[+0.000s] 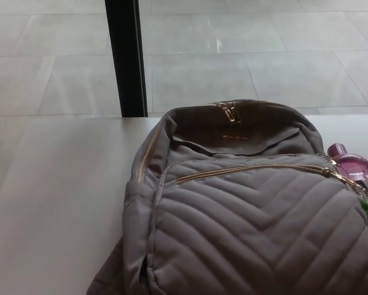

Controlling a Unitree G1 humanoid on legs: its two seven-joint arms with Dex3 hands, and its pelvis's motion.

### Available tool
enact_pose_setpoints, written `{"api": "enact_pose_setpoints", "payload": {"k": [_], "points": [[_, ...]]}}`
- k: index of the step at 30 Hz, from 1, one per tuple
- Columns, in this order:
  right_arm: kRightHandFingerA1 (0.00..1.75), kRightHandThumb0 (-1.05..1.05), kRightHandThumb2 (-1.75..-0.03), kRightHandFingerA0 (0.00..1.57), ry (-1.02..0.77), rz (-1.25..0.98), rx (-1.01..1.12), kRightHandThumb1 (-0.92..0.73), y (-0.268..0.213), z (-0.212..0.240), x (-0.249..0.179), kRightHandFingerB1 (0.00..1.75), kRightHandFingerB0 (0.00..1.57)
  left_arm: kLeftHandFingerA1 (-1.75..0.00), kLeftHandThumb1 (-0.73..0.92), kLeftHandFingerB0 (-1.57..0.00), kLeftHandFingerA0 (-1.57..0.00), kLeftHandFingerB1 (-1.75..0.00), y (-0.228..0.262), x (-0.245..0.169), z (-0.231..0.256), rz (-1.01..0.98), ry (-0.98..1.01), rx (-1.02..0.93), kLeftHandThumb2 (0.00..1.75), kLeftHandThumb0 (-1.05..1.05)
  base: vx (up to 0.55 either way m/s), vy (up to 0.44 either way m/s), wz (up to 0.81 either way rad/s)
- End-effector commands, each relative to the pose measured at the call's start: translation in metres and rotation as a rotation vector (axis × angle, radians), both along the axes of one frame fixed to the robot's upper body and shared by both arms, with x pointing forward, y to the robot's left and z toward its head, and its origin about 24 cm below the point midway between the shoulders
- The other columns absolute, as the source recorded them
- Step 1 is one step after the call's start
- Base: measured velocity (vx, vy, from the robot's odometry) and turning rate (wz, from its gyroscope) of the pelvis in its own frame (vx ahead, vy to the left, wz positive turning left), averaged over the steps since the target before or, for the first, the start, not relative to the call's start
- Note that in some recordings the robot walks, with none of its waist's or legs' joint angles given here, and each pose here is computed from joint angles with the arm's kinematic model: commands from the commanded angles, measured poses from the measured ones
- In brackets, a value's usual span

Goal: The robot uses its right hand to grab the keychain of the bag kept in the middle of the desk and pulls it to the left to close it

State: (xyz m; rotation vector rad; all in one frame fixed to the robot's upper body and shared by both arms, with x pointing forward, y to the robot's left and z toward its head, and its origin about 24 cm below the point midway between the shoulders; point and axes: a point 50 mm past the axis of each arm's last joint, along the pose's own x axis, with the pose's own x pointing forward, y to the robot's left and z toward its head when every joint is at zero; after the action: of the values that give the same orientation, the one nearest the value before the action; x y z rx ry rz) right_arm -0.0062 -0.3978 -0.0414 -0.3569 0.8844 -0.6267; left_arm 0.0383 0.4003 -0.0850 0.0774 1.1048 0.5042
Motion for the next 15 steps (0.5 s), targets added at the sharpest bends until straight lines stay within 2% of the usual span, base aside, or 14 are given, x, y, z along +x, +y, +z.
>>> {"api": "enact_pose_setpoints", "payload": {"k": [1,2,3,4,5,6,7,8,9,10,11,12,14,15], "points": [[0.66,-0.67,-0.87,0.43,-0.141,-0.080,-0.018,-0.47,-0.015,0.021,0.016,0.49,0.17,-0.66,0.57,-0.34,-0.56,-0.52,0.007,-0.004,0.006,0.043,-0.043,-0.028,0.94,-0.65,0.00,0.000,0.00],[0.61,-0.65,-0.59,0.46,-0.160,-0.082,-0.021,-0.62,-0.016,0.023,0.019,0.40,0.21,-0.65,0.58,-0.35,-0.57,-0.52,0.008,-0.004,0.006,0.043,-0.039,-0.023,0.94,-0.65,0.00,0.000,0.00],[0.61,-0.65,-0.59,0.46,-0.187,-0.083,-0.028,-0.62,-0.017,0.027,0.022,0.40,0.21,-0.65,0.58,-0.35,-0.57,-0.52,0.008,-0.005,0.006,0.042,-0.031,-0.016,0.94,-0.65,0.00,0.000,0.00],[0.72,-0.64,-0.59,0.52,-0.298,-0.083,-0.038,-0.63,-0.021,0.043,0.036,0.41,0.17,-0.65,0.58,-0.35,-0.57,-0.52,0.008,-0.005,0.006,0.029,-0.027,-0.011,0.94,-0.65,0.00,0.000,0.00],[0.72,-0.64,-0.59,0.52,-0.299,-0.083,-0.036,-0.63,-0.021,0.043,0.036,0.41,0.17,-0.65,0.58,-0.35,-0.57,-0.52,0.008,-0.005,0.007,0.029,-0.028,-0.010,0.94,-0.65,0.00,0.000,0.00],[0.71,-0.79,-0.89,0.49,-0.385,-0.069,-0.059,-0.51,-0.024,0.060,0.054,0.51,0.16,-0.66,0.56,-0.32,-0.55,-0.52,0.008,-0.005,0.006,0.059,-0.052,-0.028,0.94,-0.63,0.00,0.000,0.00],[0.71,-0.79,-0.89,0.49,-0.386,-0.071,-0.057,-0.51,-0.024,0.060,0.054,0.51,0.16,-0.66,0.56,-0.32,-0.55,-0.52,0.008,-0.004,0.007,0.059,-0.053,-0.027,0.94,-0.63,0.00,0.000,0.00],[0.70,-0.79,-0.87,0.49,-0.490,-0.044,-0.072,-0.51,-0.024,0.080,0.073,0.48,0.15,-0.55,0.71,-0.40,-0.61,-0.39,0.008,-0.004,0.007,0.044,-0.044,-0.018,0.62,-0.62,0.00,0.000,0.00],[0.81,-0.71,-0.85,0.61,-0.550,-0.012,-0.073,-0.49,-0.021,0.092,0.082,0.48,0.14,-0.65,0.57,-0.34,-0.56,-0.52,0.008,-0.003,0.007,0.035,-0.044,-0.018,0.94,-0.65,0.00,0.000,0.00],[0.81,-0.71,-0.85,0.61,-0.550,-0.013,-0.072,-0.49,-0.021,0.092,0.082,0.48,0.14,-0.65,0.57,-0.34,-0.56,-0.52,0.008,-0.003,0.007,0.035,-0.044,-0.018,0.94,-0.65,0.00,0.000,0.00],[0.69,-0.78,-0.85,0.55,-0.610,0.040,-0.087,-0.50,-0.017,0.110,0.097,0.45,0.16,-0.65,0.57,-0.35,-0.57,-0.53,0.008,-0.003,0.007,0.031,-0.041,-0.011,0.94,-0.65,0.00,0.000,0.00],[0.69,-0.79,-0.86,0.55,-0.656,0.107,-0.106,-0.51,-0.009,0.124,0.108,0.46,0.17,-0.54,0.72,-0.39,-0.60,-0.39,0.008,-0.004,0.007,0.031,-0.037,-0.008,0.62,-0.63,0.00,0.000,0.00],[0.64,-0.85,-0.86,0.49,-0.695,0.146,-0.095,-0.52,-0.003,0.134,0.116,0.42,0.15,-0.54,0.72,-0.40,-0.60,-0.38,0.008,-0.003,0.007,0.023,-0.037,-0.007,0.62,-0.63,0.00,0.000,0.00],[0.64,-0.81,-0.85,0.54,-0.766,0.247,-0.098,-0.52,0.010,0.149,0.132,0.41,0.18,-0.65,0.57,-0.33,-0.56,-0.52,0.008,-0.003,0.007,0.028,-0.042,-0.011,0.95,-0.64,0.00,0.000,0.00]]}}
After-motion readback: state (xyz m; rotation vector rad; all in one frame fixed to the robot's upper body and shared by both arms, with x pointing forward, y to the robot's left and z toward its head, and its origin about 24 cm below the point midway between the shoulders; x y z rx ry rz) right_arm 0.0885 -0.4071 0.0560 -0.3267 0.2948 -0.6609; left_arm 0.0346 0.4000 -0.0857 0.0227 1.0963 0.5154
